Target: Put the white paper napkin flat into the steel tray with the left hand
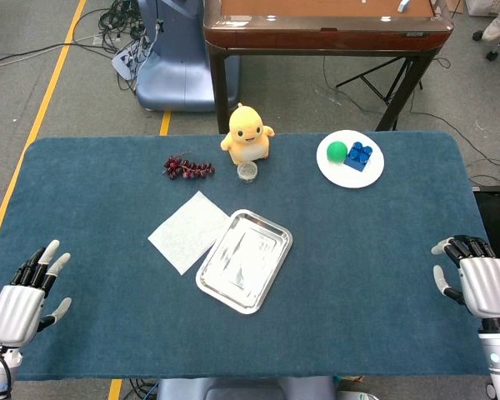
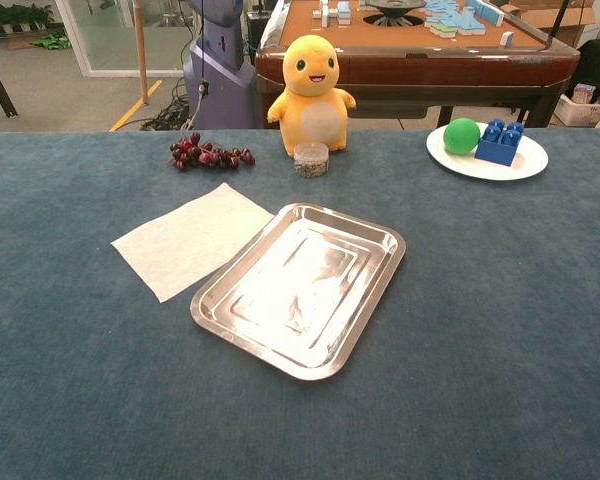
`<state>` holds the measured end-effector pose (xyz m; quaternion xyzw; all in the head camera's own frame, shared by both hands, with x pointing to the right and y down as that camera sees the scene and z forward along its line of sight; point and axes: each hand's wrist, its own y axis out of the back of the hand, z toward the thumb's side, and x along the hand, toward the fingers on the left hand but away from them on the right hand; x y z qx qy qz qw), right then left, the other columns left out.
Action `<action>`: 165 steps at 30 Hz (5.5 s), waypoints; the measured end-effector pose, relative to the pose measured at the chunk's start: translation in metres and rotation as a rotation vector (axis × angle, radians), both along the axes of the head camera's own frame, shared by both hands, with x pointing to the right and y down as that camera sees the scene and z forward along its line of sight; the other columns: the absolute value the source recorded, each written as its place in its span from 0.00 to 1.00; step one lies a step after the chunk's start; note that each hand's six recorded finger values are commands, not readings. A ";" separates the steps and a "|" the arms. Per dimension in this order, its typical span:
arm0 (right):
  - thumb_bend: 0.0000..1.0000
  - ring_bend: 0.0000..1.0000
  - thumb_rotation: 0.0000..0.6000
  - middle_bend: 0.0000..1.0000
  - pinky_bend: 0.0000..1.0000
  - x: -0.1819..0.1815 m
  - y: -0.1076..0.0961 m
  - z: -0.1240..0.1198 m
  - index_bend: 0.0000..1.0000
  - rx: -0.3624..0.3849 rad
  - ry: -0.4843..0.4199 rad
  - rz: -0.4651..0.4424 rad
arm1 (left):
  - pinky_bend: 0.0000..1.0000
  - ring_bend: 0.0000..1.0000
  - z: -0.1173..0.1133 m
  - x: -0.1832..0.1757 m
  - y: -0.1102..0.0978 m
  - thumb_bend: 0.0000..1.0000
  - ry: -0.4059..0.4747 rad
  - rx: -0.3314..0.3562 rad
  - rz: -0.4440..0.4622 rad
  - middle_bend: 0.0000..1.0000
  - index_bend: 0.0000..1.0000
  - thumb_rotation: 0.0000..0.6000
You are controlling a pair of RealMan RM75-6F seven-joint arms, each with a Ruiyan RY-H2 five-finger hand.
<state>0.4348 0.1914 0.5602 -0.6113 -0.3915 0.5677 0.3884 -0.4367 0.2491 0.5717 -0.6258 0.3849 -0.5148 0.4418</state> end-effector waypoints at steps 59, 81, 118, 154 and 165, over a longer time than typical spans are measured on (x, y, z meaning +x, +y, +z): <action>0.45 0.22 1.00 0.37 0.20 0.009 -0.002 -0.014 0.41 0.033 -0.036 0.030 | 0.16 0.00 0.098 0.152 -0.072 0.13 0.014 -0.135 0.463 0.00 0.31 1.00; 0.46 0.22 1.00 0.37 0.20 0.012 -0.003 -0.020 0.41 0.046 -0.050 0.035 | 0.16 0.00 0.133 0.175 -0.084 0.13 -0.063 -0.132 0.454 0.00 0.35 1.00; 0.46 0.22 1.00 0.37 0.20 0.011 -0.003 -0.020 0.41 0.044 -0.052 0.031 | 0.16 0.00 0.165 0.174 -0.094 0.13 -0.127 -0.184 0.432 0.00 0.36 1.00; 0.46 0.22 1.00 0.37 0.20 0.013 -0.004 -0.022 0.41 0.049 -0.060 0.039 | 0.16 0.00 0.177 0.179 -0.088 0.13 -0.116 -0.227 0.429 0.00 0.38 1.00; 0.46 0.22 1.00 0.37 0.20 0.014 -0.005 -0.023 0.41 0.050 -0.061 0.039 | 0.16 0.00 0.178 0.182 -0.087 0.13 -0.098 -0.245 0.422 0.00 0.42 1.00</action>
